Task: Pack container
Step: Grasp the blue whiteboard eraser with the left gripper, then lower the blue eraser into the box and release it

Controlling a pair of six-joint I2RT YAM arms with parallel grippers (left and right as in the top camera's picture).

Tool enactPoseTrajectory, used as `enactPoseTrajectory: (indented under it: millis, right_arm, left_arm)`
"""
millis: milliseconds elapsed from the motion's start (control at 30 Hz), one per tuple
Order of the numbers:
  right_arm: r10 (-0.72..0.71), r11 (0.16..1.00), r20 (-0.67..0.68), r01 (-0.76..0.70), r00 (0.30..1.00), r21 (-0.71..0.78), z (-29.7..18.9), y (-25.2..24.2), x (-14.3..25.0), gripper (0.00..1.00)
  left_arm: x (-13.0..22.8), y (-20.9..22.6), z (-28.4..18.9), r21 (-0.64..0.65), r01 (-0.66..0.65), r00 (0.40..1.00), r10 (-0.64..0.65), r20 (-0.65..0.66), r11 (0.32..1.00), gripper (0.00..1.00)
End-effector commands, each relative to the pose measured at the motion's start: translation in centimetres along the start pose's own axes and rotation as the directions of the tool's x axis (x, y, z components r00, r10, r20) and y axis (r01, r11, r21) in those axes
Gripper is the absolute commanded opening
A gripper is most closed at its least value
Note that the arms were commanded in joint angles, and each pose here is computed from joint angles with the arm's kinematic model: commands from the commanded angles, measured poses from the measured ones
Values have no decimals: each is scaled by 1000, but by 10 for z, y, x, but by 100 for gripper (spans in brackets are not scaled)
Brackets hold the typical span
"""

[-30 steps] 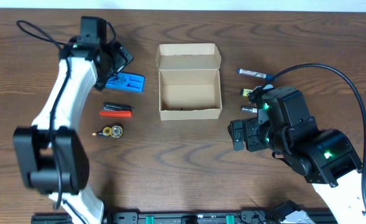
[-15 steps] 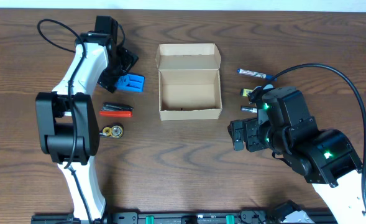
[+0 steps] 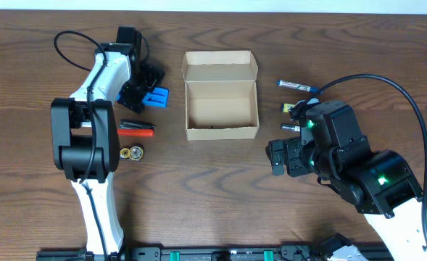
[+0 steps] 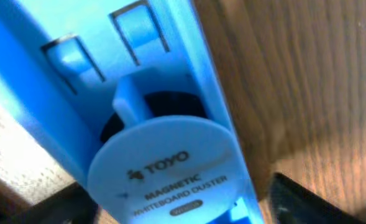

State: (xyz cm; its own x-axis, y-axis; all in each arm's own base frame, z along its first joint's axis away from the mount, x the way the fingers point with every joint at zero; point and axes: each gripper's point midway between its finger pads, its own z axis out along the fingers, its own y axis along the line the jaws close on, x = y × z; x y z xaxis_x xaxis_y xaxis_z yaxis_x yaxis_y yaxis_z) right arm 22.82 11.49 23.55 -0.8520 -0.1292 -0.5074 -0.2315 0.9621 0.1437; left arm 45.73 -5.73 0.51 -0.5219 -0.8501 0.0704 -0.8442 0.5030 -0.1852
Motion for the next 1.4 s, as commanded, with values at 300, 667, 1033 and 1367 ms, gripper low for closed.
enactPoseTrajectory:
  millis: [300,667,1033,1367]
  right_arm:
    - [-18,1000,1,18,1000,-2,-1,1,0,99]
    - [-17,1000,1,17,1000,-2,-1,1,0,99]
    - [-17,1000,1,17,1000,-2,-1,1,0,99]
    - [-17,1000,1,17,1000,-2,-1,1,0,99]
  left_arm:
    - [6,5,2,-34,-22,999,22,-23,999,33]
    - [17,-14,-112,34,-260,957,253,144,965,5]
    - [119,-61,-171,-6,-890,432,848,307,455,5]
    - [208,-61,-159,-50,-786,-604,749,274,-616,5]
